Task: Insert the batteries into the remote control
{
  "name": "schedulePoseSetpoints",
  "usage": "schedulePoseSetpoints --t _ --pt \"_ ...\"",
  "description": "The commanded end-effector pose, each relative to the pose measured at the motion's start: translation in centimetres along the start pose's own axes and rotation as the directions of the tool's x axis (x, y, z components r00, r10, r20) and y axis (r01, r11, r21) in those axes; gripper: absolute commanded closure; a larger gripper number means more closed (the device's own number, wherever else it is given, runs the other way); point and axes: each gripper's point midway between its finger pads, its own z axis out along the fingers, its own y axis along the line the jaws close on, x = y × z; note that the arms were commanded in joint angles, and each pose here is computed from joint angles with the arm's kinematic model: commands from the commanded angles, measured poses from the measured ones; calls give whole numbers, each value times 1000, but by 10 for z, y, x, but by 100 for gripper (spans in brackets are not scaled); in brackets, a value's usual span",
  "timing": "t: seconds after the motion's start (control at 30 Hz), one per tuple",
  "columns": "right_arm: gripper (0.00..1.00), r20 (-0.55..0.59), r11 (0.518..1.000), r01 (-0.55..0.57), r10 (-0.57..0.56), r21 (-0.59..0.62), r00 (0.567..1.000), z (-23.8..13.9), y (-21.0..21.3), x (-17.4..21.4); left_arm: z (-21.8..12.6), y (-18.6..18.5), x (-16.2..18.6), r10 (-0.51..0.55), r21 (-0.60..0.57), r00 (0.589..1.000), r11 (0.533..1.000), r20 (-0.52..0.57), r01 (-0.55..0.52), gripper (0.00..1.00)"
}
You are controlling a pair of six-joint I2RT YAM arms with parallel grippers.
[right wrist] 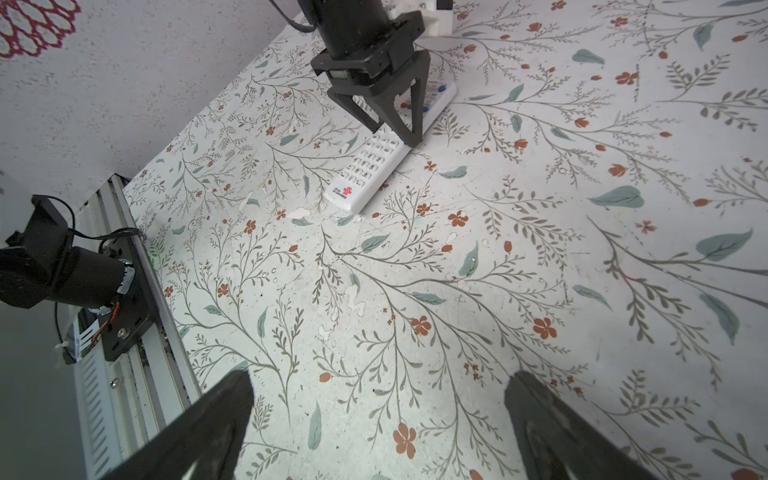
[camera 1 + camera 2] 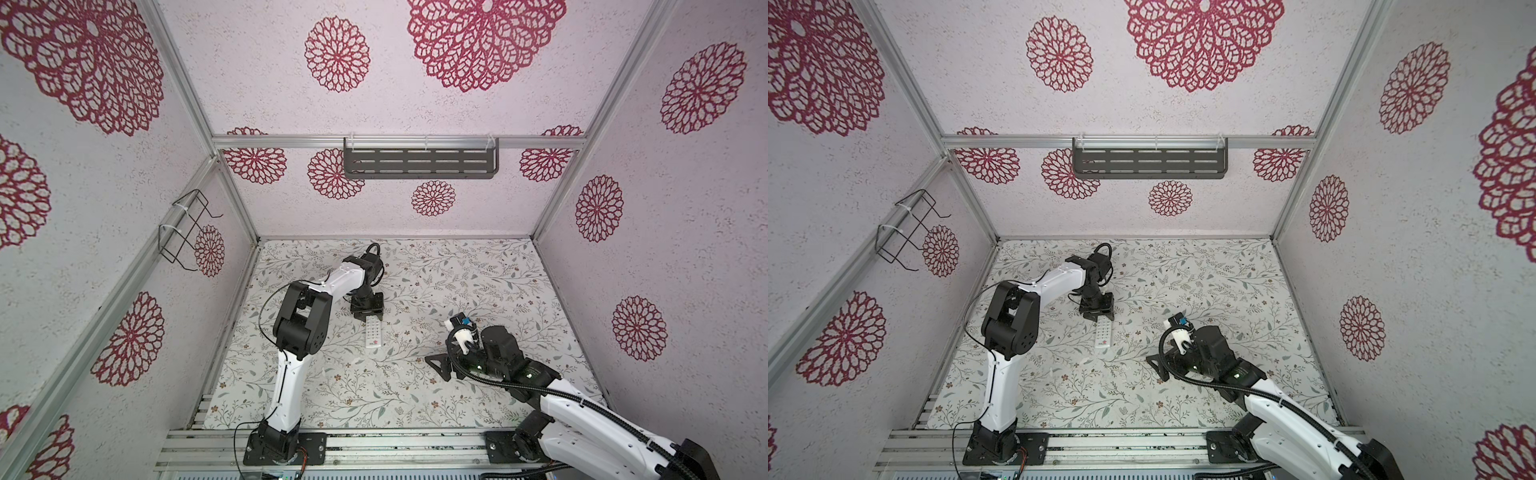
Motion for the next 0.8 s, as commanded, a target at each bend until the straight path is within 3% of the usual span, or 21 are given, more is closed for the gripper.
schedulePoseSetpoints --t 0.0,0.27,0.43,0.53,0.63,0.7,0.77 --pt "1 44 1000 23 -23 -2 999 -5 4 -15 -10 -16 -10 16 64 997 998 70 -20 46" --pt "1 84 985 54 -69 163 994 -15 -20 -37 -45 -19 -16 61 134 984 987 170 -85 5" --pt "1 77 960 94 -118 262 990 -12 -37 -53 -101 -3 -27 75 152 927 978 368 -140 1" --pt "1 71 926 92 -126 367 989 -13 -61 -60 -140 37 -41 56 69 841 992 538 -110 1" --pt "1 87 890 32 -80 455 993 -19 -98 -69 -180 89 -51 30 -41 705 999 709 -1 2" --pt "1 108 875 2 -62 484 992 -22 -120 -76 -204 131 -54 13 -113 585 984 811 135 3" --pt "1 106 861 9 -73 509 992 -22 -140 -75 -220 172 -49 24 -189 507 942 862 277 3"
